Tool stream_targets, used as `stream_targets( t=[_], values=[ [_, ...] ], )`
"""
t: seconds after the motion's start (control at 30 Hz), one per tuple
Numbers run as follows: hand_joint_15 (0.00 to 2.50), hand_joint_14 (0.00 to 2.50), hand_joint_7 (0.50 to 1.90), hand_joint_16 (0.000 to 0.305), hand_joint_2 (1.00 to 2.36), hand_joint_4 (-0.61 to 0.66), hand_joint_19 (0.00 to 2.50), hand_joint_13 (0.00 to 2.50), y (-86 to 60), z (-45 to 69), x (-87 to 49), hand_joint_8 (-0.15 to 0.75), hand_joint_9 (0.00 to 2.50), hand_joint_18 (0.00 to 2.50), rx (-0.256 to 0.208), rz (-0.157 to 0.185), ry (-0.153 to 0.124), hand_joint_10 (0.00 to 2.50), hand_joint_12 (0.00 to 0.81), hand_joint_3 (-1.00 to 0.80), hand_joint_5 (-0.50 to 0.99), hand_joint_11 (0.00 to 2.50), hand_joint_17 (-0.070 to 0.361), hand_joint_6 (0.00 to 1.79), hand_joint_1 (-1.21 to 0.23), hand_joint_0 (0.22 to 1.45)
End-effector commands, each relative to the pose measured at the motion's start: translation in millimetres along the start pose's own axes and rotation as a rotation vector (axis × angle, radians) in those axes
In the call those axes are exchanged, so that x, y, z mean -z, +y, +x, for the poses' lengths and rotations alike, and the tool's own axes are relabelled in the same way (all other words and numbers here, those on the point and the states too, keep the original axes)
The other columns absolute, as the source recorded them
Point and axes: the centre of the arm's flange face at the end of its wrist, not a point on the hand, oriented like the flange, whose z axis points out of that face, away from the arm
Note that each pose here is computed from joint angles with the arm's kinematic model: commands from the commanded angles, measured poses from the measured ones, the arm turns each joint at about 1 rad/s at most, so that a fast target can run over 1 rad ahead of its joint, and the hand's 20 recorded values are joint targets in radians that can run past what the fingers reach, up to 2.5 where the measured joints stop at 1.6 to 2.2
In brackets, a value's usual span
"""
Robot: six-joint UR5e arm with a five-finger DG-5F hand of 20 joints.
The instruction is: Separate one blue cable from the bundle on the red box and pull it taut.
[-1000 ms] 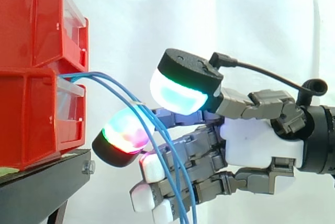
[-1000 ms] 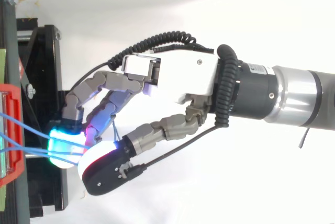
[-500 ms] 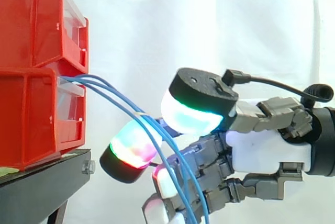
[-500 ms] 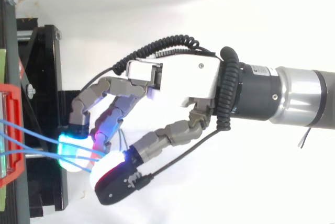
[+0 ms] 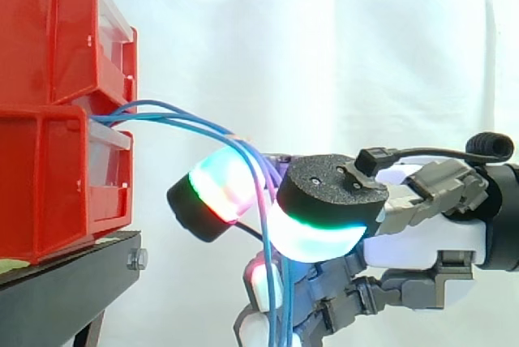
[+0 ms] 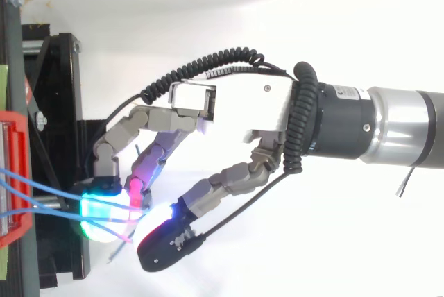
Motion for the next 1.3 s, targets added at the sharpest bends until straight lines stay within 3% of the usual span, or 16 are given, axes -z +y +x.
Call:
stream_targets(
  t=[0.0, 0.13, 0.2, 0.3, 0.43, 0.6, 0.73, 0.97, 1.27],
  values=[
    [0.45, 0.02, 0.90, 0.048, 1.00, -0.25, 0.45, 0.84, 4.1, 0.2, 1.7, 0.238, 0.93, 0.81, 0.004, 0.007, 0.006, 0.02, 0.378, -0.50, -0.10, 0.48, 0.108, 0.98, -0.94, 0.81],
    [0.43, 0.02, 0.87, 0.049, 1.00, -0.17, 0.43, 0.79, 4.0, 0.2, 4.5, 0.231, 0.86, 0.78, 0.008, 0.028, 0.016, 0.02, 0.382, -0.50, -0.13, 0.48, 0.110, 0.98, -0.95, 0.78],
    [0.44, 0.02, 0.66, 0.049, 1.00, -0.07, 0.44, 0.79, 5.7, -0.2, 5.2, 0.233, 0.86, 0.76, 0.008, 0.031, 0.016, 0.02, 0.383, -0.50, -0.12, 0.48, 0.111, 0.98, -0.95, 0.69],
    [0.44, 0.02, 0.63, 0.050, 1.00, 0.04, 0.48, 0.79, 8.0, -0.6, 5.3, 0.252, 0.90, 0.76, 0.008, 0.028, 0.016, 0.02, 0.392, -0.50, -0.10, 0.47, 0.113, 0.92, -0.89, 0.59],
    [0.45, 0.02, 0.65, 0.057, 1.00, 0.07, 0.49, 0.81, 8.6, 1.6, 5.1, 0.277, 0.94, 0.78, 0.010, 0.025, 0.017, 0.02, 0.418, -0.50, -0.09, 0.46, 0.127, 0.89, -0.71, 0.49],
    [0.45, 0.02, 0.70, 0.056, 1.00, 0.05, 0.51, 0.82, 9.7, 1.3, 5.2, 0.280, 0.97, 0.77, 0.010, 0.024, 0.015, 0.02, 0.418, -0.50, -0.08, 0.45, 0.126, 0.87, -0.56, 0.51],
    [0.46, 0.02, 0.78, 0.053, 1.00, 0.04, 0.52, 0.81, 9.2, -0.1, 5.4, 0.274, 0.98, 0.75, 0.012, 0.027, 0.012, 0.02, 0.408, -0.47, -0.08, 0.47, 0.120, 0.87, -0.61, 0.56],
    [0.46, 0.02, 0.71, 0.053, 1.01, 0.05, 0.53, 0.81, 9.3, 0.4, 5.5, 0.272, 0.95, 0.75, 0.010, 0.027, 0.017, 0.02, 0.407, -0.37, -0.10, 0.49, 0.119, 0.90, -0.76, 0.58],
    [0.46, 0.02, 0.74, 0.053, 1.00, 0.05, 0.53, 0.85, 9.5, 0.4, 5.3, 0.275, 1.01, 0.79, 0.008, 0.025, 0.017, 0.02, 0.407, -0.48, -0.09, 0.49, 0.120, 0.90, -0.69, 0.56]
  ],
)
